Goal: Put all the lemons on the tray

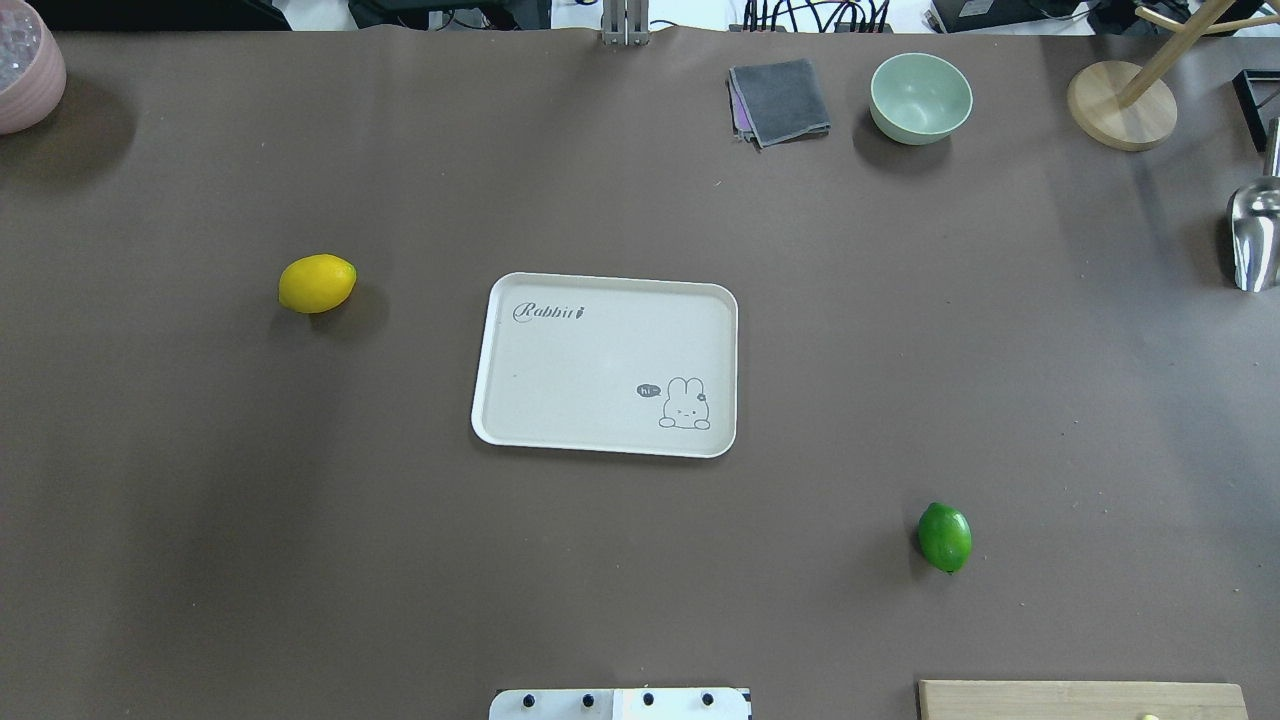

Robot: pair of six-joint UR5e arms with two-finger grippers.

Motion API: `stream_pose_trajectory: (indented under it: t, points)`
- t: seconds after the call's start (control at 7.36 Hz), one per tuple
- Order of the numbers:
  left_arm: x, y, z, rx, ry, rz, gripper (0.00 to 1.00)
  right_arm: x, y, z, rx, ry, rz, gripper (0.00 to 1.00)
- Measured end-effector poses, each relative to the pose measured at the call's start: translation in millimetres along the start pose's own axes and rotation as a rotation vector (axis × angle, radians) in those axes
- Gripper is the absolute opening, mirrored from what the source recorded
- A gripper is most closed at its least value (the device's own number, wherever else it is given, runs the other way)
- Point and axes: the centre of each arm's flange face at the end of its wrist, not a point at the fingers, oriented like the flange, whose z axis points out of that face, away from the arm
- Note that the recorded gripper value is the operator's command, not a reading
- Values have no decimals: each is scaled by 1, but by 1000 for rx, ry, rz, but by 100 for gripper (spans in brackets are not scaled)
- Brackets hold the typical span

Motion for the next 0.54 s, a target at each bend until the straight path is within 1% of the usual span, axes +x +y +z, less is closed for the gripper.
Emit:
stream_pose_trajectory:
  t: [0.14, 0.27, 0.41, 0.54]
  points:
    - [2, -2, -1, 4, 0, 6, 98, -10, -6, -1, 2, 4, -22, 100]
    - [3, -3, -1, 9, 1, 12, 98, -18, -9, -3, 16, 5, -46, 100]
    - [6, -5, -3, 26, 1, 27, 98, -22, -9, -6, 35, 5, -68, 100]
    - [9, -15, -7, 68, 2, 60, 98, -28, -9, -12, 55, 4, -89, 100]
